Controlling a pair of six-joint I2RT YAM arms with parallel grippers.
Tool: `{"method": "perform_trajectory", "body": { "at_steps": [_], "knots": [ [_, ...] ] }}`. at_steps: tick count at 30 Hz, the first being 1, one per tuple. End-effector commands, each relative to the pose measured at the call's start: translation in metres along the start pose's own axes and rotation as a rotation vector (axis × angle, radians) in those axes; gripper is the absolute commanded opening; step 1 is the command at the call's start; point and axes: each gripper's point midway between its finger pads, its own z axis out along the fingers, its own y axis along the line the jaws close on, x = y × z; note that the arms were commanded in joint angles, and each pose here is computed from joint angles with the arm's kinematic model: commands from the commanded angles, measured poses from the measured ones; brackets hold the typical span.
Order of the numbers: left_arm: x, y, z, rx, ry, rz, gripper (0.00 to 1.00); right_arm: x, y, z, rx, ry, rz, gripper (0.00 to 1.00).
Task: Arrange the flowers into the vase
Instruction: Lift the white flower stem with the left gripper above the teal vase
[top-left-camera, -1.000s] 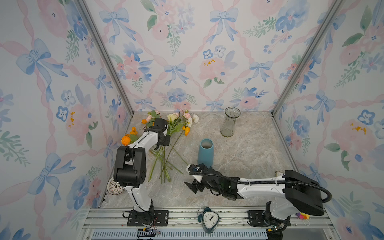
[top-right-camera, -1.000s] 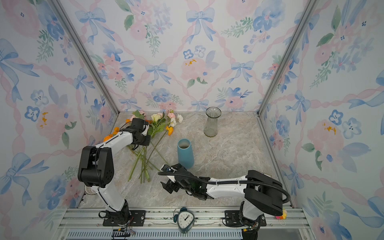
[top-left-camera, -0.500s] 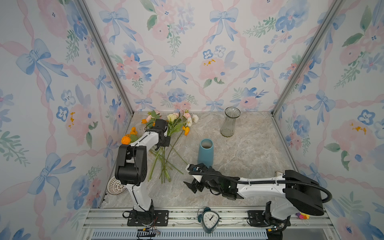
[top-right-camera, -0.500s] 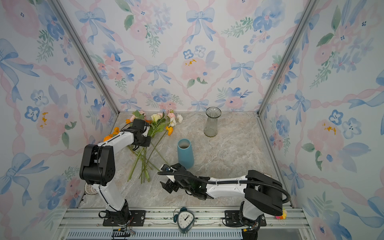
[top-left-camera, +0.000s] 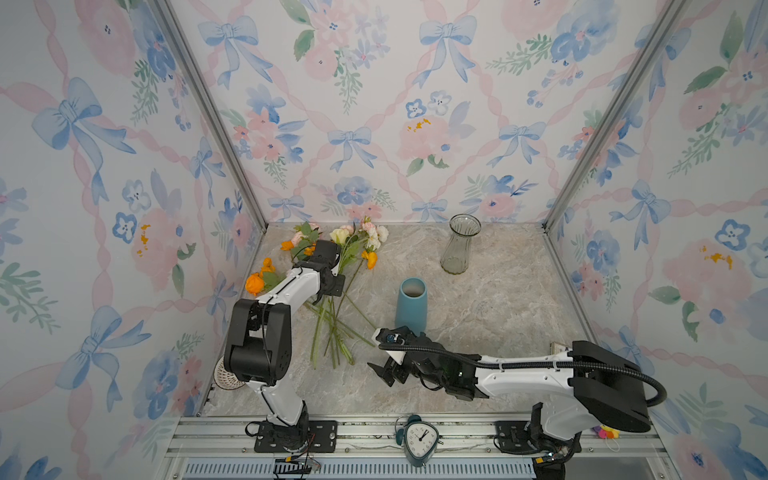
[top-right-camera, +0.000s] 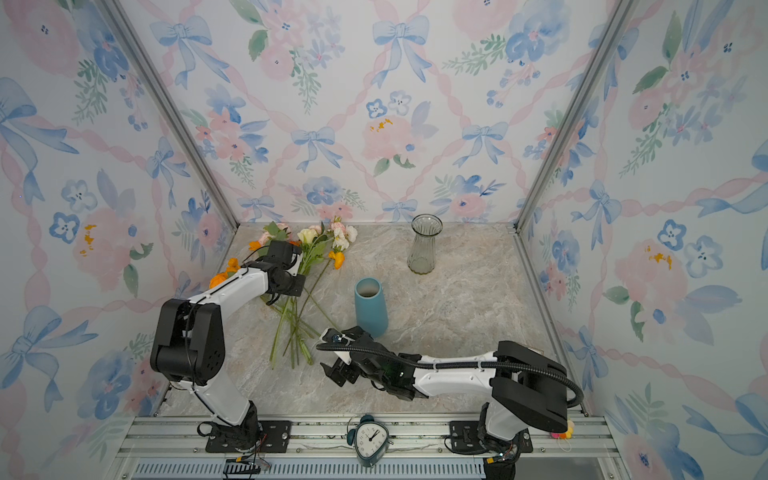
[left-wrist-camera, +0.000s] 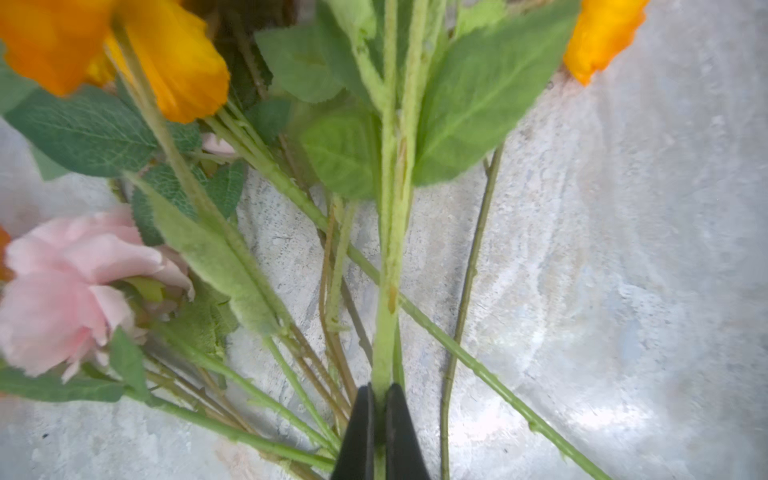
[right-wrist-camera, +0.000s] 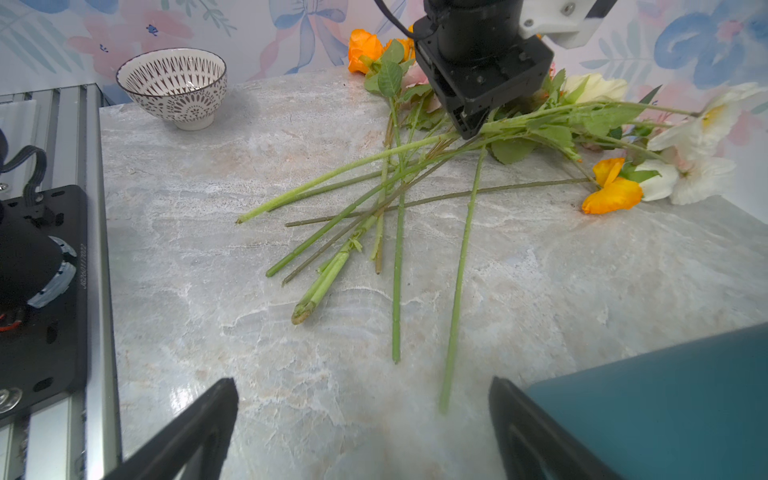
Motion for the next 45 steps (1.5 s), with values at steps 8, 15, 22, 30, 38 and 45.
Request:
{"method": "perform_trajectory", "body": {
  "at_steps": [8,15,22,30,38,45],
  "knots": [
    [-0.023,0.038,-0.089,-0.155,-0.207,-0.088,0.00,-0.036,-0.019,-0.043,0.041,-0.173,-0.013,0.97],
    [-0.070,0.002,-0.183,-0.008,-0.480,-0.112,0.00,-0.067,-0.043,-0.102,0.118,-0.317,-0.015,0.97],
    [-0.127,-0.076,-0.332,0.204,-0.840,-0.098,0.00,-0.062,-0.104,-0.149,0.309,-0.252,0.047,0.97],
    [-0.156,-0.116,-0.420,0.512,-1.173,-0.197,0.00,-0.043,-0.141,-0.174,0.296,-0.333,0.190,0.97],
    [-0.156,-0.130,-0.424,0.505,-1.304,-0.221,0.00,-0.043,-0.122,-0.156,0.178,-0.296,0.145,0.97],
    [-0.151,-0.139,-0.411,0.435,-1.373,-0.175,0.00,-0.045,-0.115,-0.156,0.151,-0.321,0.117,0.97]
  ]
}}
